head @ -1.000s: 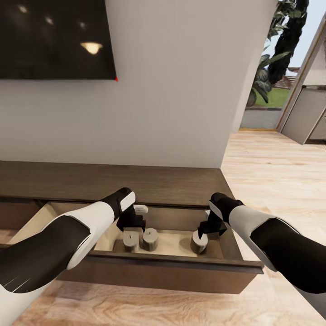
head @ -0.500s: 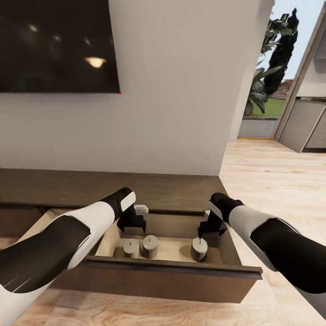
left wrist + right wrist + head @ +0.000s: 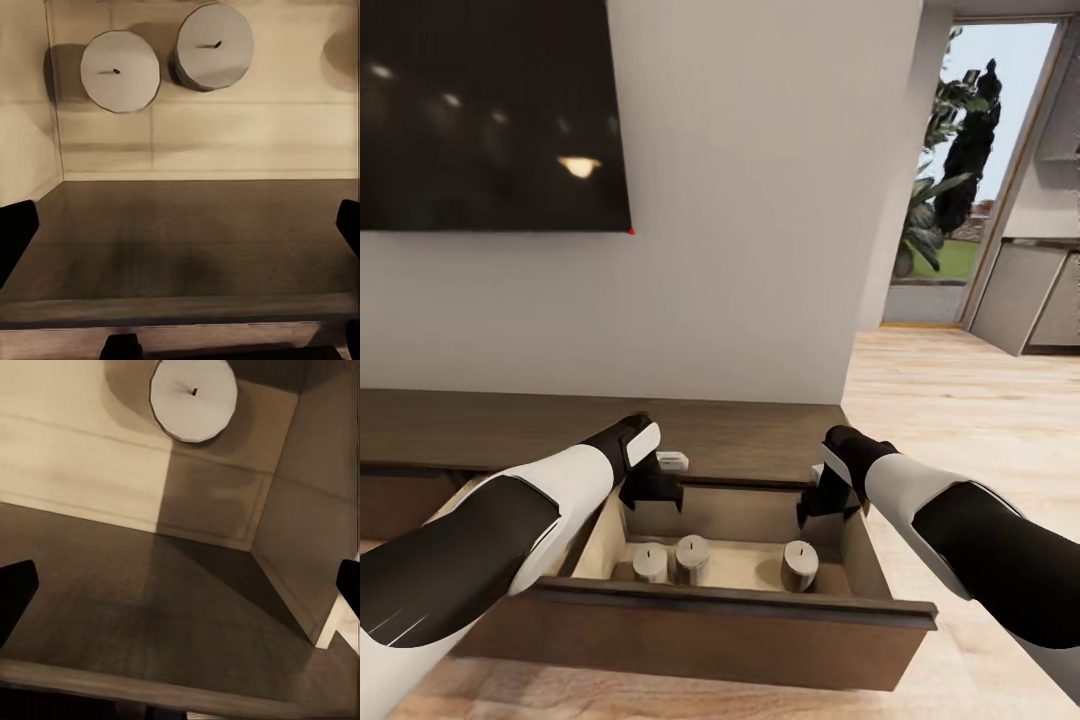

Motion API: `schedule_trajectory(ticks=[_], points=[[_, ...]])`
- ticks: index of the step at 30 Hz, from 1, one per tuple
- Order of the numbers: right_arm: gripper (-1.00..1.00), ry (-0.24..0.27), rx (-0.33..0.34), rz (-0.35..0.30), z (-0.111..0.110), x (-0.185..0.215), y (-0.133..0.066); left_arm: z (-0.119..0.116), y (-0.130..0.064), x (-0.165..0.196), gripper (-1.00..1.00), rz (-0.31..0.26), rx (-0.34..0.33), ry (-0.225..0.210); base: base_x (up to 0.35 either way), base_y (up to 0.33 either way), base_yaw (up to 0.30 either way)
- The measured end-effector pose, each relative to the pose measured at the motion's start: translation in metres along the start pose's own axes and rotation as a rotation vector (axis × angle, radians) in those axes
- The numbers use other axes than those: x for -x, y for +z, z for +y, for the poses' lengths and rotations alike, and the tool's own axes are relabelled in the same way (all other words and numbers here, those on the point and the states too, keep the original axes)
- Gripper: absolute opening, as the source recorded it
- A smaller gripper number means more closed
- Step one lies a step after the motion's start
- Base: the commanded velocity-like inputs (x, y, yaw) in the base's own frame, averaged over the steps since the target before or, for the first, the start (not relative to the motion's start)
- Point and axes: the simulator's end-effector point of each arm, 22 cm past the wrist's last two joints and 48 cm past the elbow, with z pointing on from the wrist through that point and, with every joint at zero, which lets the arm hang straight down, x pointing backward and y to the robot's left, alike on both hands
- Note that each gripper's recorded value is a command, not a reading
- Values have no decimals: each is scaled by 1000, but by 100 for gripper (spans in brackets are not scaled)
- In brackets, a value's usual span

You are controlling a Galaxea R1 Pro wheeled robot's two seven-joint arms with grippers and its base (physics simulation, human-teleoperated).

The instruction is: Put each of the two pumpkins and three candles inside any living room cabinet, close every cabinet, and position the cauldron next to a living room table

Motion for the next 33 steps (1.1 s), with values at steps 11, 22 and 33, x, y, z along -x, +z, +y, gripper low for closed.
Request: schedule_trajectory(ticks=[11,22,33], points=[[100,-1,-7,-44,0,4,-27,-1,-28,5,100,-47,3,3,0,0,0],[100,-5,-22,-92,-2,8,-55,-1,-58,12,100,-102,-4,-3,0,0,0],[100,-10,-30,-136,-4,16,-83,-13,-91,25,100,-158,-47,6,0,0,0]])
